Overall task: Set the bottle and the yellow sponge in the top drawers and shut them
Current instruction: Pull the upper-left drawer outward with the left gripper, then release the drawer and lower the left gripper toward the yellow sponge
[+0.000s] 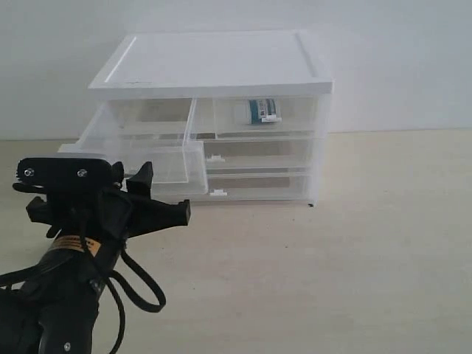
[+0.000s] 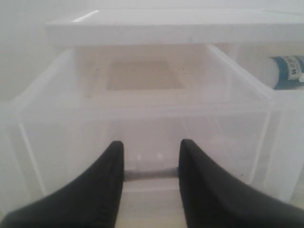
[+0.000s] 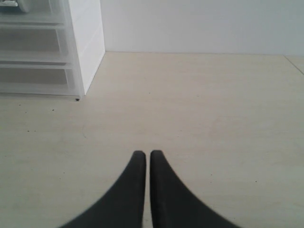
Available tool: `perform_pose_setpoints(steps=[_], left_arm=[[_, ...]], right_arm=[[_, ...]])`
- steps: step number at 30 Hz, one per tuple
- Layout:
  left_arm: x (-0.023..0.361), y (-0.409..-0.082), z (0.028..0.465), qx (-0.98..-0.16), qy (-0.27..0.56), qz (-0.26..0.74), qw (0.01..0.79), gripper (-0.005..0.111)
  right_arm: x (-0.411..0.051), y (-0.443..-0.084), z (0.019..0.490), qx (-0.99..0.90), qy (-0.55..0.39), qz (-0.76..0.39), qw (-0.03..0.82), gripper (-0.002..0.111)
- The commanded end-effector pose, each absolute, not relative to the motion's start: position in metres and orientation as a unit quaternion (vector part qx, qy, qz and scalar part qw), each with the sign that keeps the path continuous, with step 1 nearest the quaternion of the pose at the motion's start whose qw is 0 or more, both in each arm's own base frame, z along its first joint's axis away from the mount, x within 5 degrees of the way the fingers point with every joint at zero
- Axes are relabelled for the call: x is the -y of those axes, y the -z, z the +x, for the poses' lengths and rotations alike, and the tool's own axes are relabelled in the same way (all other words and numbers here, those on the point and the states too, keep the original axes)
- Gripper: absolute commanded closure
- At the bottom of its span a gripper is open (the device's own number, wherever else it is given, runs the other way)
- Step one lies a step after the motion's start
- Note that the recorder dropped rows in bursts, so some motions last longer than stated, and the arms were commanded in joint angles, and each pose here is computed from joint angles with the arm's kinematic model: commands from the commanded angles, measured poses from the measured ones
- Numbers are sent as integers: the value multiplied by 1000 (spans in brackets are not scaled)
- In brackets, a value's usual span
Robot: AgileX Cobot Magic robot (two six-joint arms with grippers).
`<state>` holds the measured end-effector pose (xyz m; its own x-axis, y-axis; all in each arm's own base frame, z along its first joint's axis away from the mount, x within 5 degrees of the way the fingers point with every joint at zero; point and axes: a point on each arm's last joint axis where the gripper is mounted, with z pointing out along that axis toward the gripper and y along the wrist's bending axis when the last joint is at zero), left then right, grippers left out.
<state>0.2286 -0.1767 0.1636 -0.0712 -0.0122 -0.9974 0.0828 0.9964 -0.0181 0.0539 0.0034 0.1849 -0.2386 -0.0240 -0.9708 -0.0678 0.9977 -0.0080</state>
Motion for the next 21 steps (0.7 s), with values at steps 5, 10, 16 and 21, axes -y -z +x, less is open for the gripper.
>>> perform_pose_setpoints(steps=[5, 10, 16, 21], left_arm=[[181, -166, 224, -722, 39, 70, 687, 18], [182, -160, 222, -758, 34, 95, 644, 19], [177, -167, 213, -801, 34, 119, 586, 22], [174, -190, 200, -812, 53, 171, 555, 22]], right_arm=[[-3, -184, 54, -785, -18, -29, 619, 107], [-3, -184, 54, -785, -18, -29, 619, 107], [-3, -184, 54, -785, -18, -29, 619, 107], [-3, -184, 54, -785, -18, -29, 619, 107]])
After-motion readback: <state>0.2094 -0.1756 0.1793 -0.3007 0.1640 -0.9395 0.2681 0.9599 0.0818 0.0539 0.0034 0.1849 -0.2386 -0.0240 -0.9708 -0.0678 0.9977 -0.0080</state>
